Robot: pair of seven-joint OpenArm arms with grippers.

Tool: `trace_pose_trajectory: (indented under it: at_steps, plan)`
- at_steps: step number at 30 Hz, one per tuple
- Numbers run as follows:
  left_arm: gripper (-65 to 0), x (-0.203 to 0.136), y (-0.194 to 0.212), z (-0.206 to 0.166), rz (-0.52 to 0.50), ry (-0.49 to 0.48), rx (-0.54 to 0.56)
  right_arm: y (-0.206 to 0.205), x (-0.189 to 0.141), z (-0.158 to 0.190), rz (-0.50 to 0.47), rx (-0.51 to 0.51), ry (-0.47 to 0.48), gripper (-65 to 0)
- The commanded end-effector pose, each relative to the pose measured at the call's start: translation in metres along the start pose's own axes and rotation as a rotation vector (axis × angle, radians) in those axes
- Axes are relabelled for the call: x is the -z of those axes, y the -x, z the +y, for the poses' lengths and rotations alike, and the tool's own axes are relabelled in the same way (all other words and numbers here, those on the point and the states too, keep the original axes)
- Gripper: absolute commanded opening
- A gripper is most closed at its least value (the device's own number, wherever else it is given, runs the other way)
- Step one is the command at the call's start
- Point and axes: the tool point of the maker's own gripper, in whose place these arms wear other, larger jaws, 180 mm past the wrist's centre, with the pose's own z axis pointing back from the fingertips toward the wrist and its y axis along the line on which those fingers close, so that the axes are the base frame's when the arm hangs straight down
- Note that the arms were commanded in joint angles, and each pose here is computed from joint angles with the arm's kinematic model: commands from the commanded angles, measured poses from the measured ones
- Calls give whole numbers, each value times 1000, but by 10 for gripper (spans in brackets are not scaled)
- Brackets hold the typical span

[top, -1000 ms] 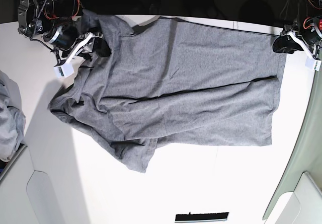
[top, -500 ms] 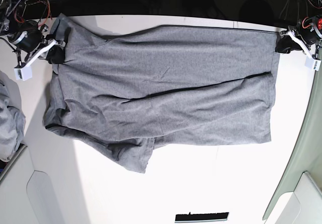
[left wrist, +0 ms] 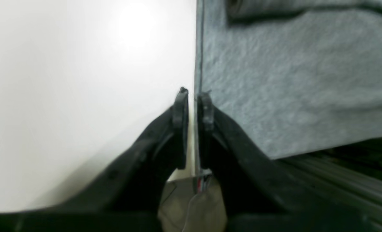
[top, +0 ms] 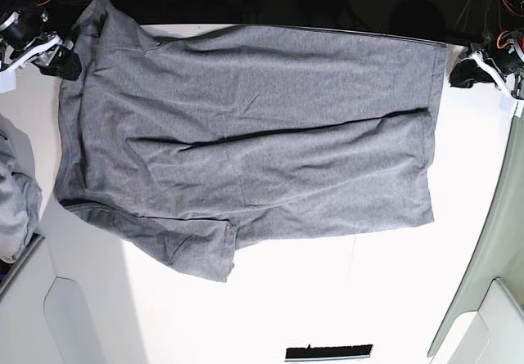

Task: Layout the t-shirt on the table in an organized manner, then fold the t-shirt properly
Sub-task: 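Release the shirt and move both grippers onto its surface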

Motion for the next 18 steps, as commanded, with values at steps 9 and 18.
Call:
trace_pose_trajectory:
  at_steps: [9,18]
  plan:
    - [-526,-25,-93,-21,-188,67,134,-91,19,30,-201,-99,-68,-540]
    - [-650,-19,-193,-30,-418,-38,304,-57,66,115,-61,-242,-264,-650]
